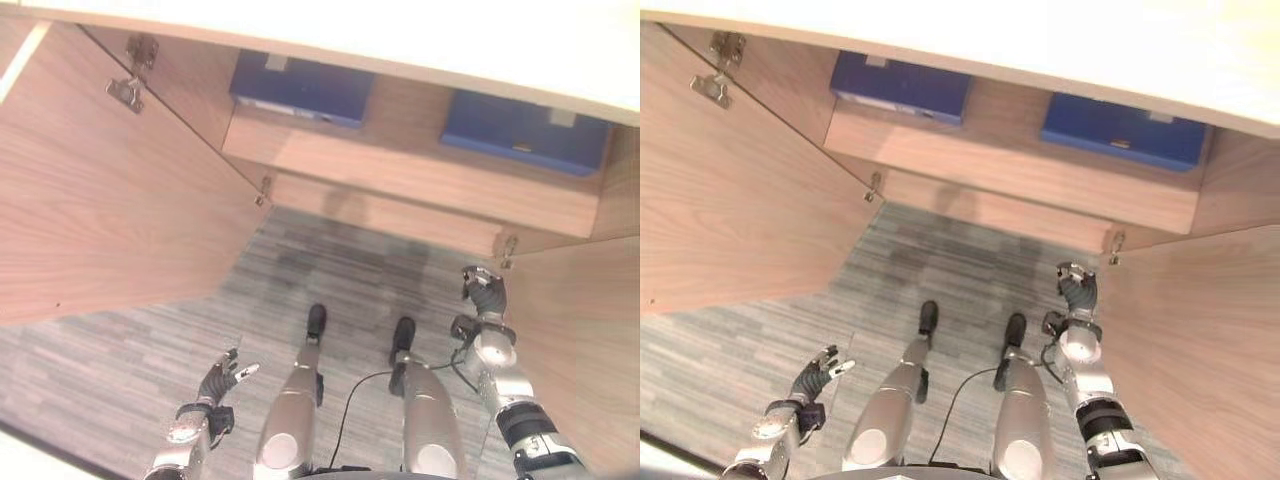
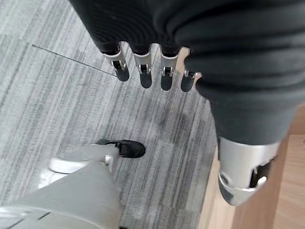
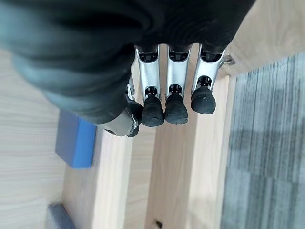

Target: Put the empty folder in the office cabinet

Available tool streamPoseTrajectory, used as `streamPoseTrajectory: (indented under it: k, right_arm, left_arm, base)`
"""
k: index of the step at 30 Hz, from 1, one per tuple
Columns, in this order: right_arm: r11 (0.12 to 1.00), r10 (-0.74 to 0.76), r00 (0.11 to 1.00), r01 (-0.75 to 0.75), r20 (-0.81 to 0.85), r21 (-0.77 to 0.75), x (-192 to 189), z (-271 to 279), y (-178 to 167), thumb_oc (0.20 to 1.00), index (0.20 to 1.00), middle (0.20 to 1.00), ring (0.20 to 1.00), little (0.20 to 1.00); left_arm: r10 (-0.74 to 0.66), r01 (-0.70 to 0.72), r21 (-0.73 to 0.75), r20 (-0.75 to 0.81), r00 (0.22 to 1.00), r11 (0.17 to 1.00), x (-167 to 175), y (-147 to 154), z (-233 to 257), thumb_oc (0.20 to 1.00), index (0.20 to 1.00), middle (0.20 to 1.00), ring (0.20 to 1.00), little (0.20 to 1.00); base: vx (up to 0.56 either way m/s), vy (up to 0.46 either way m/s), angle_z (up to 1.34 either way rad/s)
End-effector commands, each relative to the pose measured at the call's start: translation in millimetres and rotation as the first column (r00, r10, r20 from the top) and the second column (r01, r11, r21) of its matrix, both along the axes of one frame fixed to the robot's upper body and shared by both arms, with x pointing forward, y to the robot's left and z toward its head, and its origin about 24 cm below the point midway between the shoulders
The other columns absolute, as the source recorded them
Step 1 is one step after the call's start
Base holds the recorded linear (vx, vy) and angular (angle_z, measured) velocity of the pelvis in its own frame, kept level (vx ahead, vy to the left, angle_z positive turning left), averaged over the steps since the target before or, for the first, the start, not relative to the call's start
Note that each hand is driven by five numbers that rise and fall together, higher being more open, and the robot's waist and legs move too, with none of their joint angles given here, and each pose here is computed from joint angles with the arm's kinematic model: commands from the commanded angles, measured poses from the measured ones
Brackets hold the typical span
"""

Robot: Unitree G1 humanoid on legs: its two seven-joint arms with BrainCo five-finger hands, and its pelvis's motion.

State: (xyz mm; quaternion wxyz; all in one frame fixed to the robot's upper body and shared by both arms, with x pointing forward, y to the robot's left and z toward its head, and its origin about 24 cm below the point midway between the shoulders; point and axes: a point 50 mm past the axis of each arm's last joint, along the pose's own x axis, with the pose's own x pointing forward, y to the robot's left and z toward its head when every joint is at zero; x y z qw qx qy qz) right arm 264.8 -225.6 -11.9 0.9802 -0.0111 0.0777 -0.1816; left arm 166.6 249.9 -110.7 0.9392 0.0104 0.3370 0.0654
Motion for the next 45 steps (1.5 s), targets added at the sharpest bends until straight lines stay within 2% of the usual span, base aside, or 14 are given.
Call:
streamPoseTrajectory:
  k: [1, 3, 10, 15, 20, 24, 30, 39, 45]
  right_arm:
    - [0.994, 0.099, 0.995, -0.1, -0.018, -0.043, 0.9, -3.5, 10.4, 1.0, 1.0, 1.0, 1.0, 1.0]
    - [0.984, 0.167, 0.975, -0.174, -0.144, -0.037, -16.7, -29.1, 17.3, 1.0, 1.0, 1.0, 1.0, 1.0]
    - [0.952, 0.282, 0.891, -0.305, -0.355, -0.01, -56.6, -69.9, 28.6, 1.0, 1.0, 1.0, 1.0, 1.0]
    - [0.958, 0.281, 0.883, -0.283, -0.375, 0.052, -70.2, -79.1, 33.4, 1.0, 1.0, 1.0, 1.0, 1.0]
    - [0.951, 0.299, 0.874, -0.305, -0.384, 0.047, -70.5, -79.9, 35.0, 1.0, 1.0, 1.0, 1.0, 1.0]
    - [0.942, 0.301, 0.863, -0.336, -0.405, -0.017, -70.9, -77.5, 22.8, 1.0, 1.0, 1.0, 1.0, 1.0]
    - [0.96, 0.217, 0.876, -0.272, -0.431, -0.07, -68.2, -75.6, -2.2, 1.0, 1.0, 1.0, 1.0, 1.0]
    - [0.974, 0.175, 0.861, -0.222, -0.478, -0.044, -89.9, -84.7, -13.2, 1.0, 1.0, 1.0, 1.0, 1.0]
    - [0.976, 0.174, 0.857, -0.216, -0.486, -0.031, -87.6, -87.7, -8.4, 1.0, 1.0, 1.0, 1.0, 1.0]
  left_arm:
    - [0.015, -0.013, 0.047, -0.051, 0.999, 0.999, -13.0, 10.0, -5.1, 1.0, 1.0, 1.0, 1.0, 1.0]
    - [0.028, -0.024, 0.051, -0.073, 0.997, 0.998, -19.5, 12.3, -8.1, 1.0, 1.0, 1.0, 1.0, 1.0]
    - [0.052, -0.043, 0.07, -0.134, 0.99, 0.997, -35.6, 15.8, -15.6, 1.0, 1.0, 1.0, 1.0, 1.0]
    - [0.057, -0.045, 0.087, -0.139, 0.989, 0.995, -34.2, 15.6, -16.7, 1.0, 1.0, 1.0, 1.0, 1.0]
    - [0.054, -0.033, 0.117, -0.176, 0.983, 0.993, -39.0, 16.1, -20.6, 1.0, 1.0, 1.0, 1.0, 1.0]
    - [0.103, -0.088, 0.09, -0.179, 0.978, 0.992, -42.6, 11.9, -24.1, 1.0, 1.0, 1.0, 1.0, 1.0]
    - [0.065, -0.049, 0.072, -0.238, 0.969, 0.996, -50.4, 0.9, -31.7, 1.0, 1.0, 1.0, 1.0, 1.0]
    - [0.089, -0.067, 0.087, -0.271, 0.959, 0.994, -61.6, 5.9, -34.2, 1.0, 1.0, 1.0, 1.0, 1.0]
    - [0.072, -0.05, 0.093, -0.257, 0.964, 0.994, -57.3, 5.5, -32.4, 1.0, 1.0, 1.0, 1.0, 1.0]
  base:
    - [0.09, 0.083, -0.23]
    - [0.11, 0.124, -0.13]
    - [0.06, 0.115, 0.05]
    - [0.03, 0.004, 0.2]
    - [0.05, -0.094, 1.27]
    - [-0.06, -0.119, 0.87]
    - [-0.18, 0.024, 0.71]
    - [-0.07, 0.064, 0.72]
    - [0.02, 0.219, 0.54]
